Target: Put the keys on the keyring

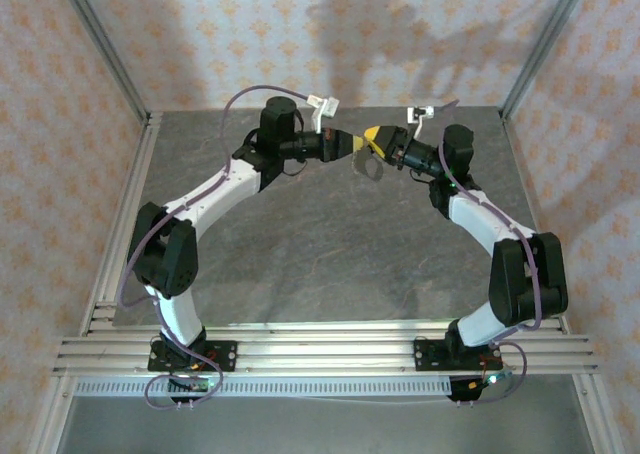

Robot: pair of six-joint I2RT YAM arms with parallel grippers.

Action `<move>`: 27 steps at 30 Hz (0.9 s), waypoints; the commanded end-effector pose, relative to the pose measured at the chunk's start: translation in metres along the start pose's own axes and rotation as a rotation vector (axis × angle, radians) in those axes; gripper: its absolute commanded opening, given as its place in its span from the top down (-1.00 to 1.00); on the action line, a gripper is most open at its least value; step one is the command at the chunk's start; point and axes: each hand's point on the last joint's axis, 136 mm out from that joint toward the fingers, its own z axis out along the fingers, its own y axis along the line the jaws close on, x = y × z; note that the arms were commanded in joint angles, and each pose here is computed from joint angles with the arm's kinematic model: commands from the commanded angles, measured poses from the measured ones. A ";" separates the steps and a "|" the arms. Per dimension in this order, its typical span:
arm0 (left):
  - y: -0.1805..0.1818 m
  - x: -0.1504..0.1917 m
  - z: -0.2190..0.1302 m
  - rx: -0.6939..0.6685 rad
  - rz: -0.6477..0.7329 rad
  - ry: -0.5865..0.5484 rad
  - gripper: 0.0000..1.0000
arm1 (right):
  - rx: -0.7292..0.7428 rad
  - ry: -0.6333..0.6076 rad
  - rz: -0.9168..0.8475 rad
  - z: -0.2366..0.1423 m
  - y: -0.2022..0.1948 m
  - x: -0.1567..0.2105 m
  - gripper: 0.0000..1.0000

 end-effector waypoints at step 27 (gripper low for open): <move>-0.030 -0.040 -0.017 0.067 0.005 -0.183 1.00 | -0.040 -0.050 -0.018 -0.022 0.022 0.015 1.00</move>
